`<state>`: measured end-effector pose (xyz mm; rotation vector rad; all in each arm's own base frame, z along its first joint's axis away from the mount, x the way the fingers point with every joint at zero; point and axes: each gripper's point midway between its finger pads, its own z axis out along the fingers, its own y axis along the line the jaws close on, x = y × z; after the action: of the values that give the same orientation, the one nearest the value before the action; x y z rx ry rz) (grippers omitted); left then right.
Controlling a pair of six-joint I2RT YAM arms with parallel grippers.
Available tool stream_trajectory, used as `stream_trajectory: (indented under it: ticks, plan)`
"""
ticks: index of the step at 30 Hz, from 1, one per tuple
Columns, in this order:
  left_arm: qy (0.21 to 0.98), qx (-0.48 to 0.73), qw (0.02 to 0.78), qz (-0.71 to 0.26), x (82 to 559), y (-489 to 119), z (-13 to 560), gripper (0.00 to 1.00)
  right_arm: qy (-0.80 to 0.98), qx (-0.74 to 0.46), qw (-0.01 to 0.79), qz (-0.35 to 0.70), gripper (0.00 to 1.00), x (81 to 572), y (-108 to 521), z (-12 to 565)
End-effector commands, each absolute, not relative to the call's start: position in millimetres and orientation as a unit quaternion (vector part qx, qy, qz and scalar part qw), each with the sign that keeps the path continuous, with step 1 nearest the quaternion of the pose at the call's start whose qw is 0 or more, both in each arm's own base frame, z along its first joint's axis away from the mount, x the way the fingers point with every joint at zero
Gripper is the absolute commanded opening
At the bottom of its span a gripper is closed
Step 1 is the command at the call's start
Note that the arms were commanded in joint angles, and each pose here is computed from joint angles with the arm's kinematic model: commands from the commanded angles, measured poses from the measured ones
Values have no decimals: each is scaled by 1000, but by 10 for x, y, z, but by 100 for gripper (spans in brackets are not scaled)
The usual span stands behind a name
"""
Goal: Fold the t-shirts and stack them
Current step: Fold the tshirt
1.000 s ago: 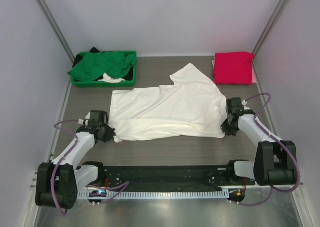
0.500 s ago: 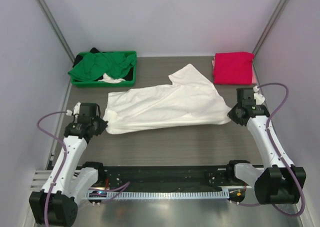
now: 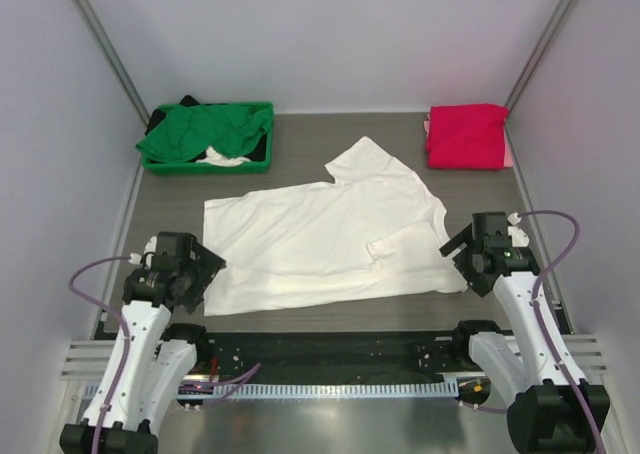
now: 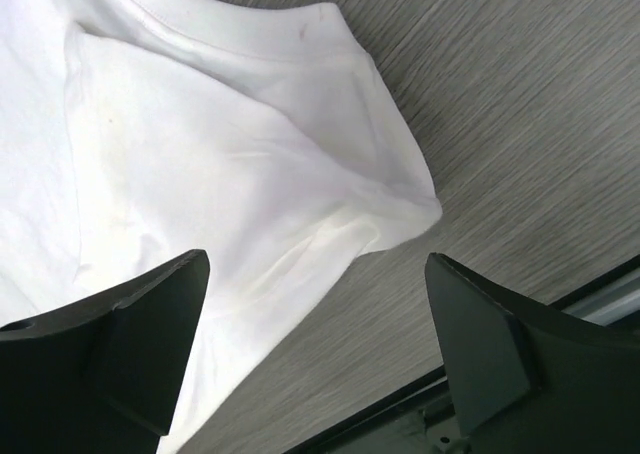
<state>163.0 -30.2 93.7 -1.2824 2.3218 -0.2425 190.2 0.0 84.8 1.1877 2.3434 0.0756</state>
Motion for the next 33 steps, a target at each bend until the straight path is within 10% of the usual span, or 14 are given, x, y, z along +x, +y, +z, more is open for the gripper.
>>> stream_trajectory:
  ticks: [1,7,19,33]
  plan:
    - [834,-466,279,-102,1553,-248,1285,97,851,441,283,34,97,1951,-36,1126]
    - [828,-401,366,-140,1772,-264,1764,94,871,348,326,121,96,2254,248,1596]
    - [915,-295,222,-160,2296,-857,890,85,946,186,197,178,94,2958,979,845]
    - [941,-289,159,-76,2208,-722,187,84,936,300,162,87,94,2233,501,76]
